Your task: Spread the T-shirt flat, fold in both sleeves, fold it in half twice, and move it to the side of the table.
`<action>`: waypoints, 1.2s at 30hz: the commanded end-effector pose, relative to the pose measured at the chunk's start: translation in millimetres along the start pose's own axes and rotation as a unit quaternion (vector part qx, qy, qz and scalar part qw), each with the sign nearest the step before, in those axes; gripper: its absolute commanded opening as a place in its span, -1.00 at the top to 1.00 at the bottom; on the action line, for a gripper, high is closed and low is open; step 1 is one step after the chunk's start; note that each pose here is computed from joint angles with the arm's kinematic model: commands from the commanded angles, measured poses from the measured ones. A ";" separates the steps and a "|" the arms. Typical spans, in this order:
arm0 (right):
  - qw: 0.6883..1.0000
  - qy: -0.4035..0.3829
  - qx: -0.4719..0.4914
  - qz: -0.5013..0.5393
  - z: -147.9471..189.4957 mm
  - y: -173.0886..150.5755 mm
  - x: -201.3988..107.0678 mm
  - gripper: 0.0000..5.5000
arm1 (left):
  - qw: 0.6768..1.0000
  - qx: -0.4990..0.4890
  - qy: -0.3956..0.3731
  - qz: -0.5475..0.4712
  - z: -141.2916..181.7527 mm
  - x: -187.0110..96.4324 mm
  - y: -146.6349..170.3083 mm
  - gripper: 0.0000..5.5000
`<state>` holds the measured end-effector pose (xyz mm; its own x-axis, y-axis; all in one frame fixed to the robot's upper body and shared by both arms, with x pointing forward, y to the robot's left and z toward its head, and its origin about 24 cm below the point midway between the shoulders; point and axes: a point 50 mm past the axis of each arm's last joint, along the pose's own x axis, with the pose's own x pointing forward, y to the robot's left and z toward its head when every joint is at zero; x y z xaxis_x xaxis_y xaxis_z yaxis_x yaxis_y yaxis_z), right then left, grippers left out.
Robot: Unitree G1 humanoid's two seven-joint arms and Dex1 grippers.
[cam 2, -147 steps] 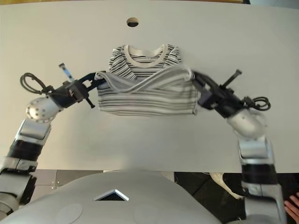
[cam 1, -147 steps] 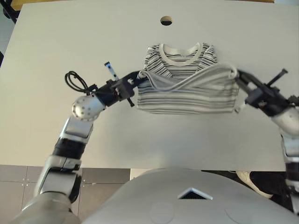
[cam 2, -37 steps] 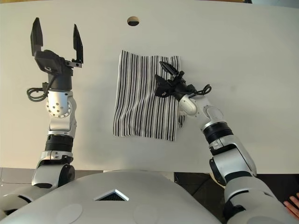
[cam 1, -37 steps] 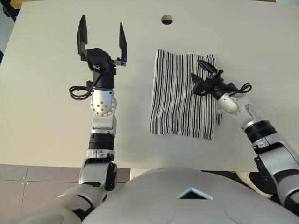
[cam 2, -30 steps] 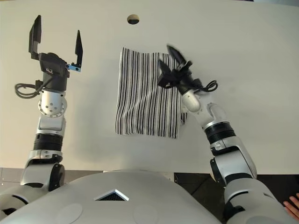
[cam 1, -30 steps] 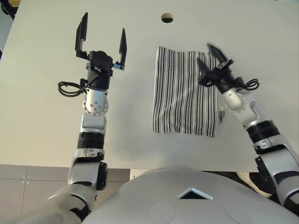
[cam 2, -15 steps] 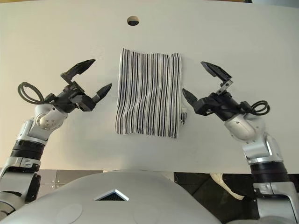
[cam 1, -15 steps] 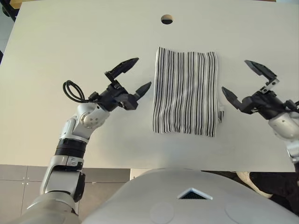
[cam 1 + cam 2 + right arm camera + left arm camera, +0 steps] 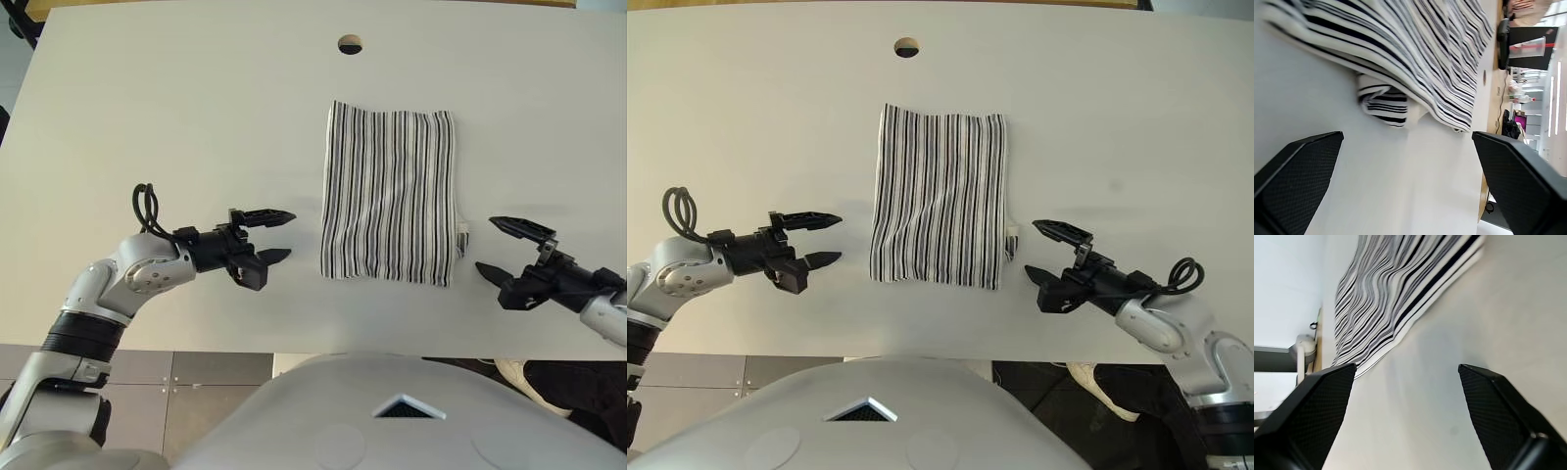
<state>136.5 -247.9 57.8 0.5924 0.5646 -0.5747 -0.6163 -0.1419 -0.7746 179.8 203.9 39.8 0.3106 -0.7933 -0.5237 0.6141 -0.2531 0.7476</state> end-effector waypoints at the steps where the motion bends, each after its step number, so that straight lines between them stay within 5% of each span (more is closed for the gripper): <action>1: 0.998 0.020 -0.026 0.051 -5.8 4.0 -2.8 -0.78 | 0.997 -0.010 -0.015 -0.072 7.6 7.2 -16.5 -0.42; 25: 0.990 -0.086 -0.061 0.095 -2.1 3.4 57.8 -0.78 | 0.993 0.010 -0.085 -0.079 2.7 66.6 -10.7 -0.42; 28: 0.990 -0.090 -0.062 0.094 -3.9 2.9 60.8 -0.61 | 0.993 0.012 -0.085 -0.077 -0.5 65.8 -10.6 -0.40; 36: 0.987 -0.108 -0.063 0.098 -1.7 5.3 61.0 0.06 | 0.992 0.011 -0.099 -0.077 -1.2 66.8 -11.3 0.13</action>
<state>182.6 -211.5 35.4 0.3976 0.7177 -0.5717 -0.5754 -0.2903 -0.7646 204.1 145.5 14.8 0.1066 -0.8992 -0.4244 0.5890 -0.2868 0.7556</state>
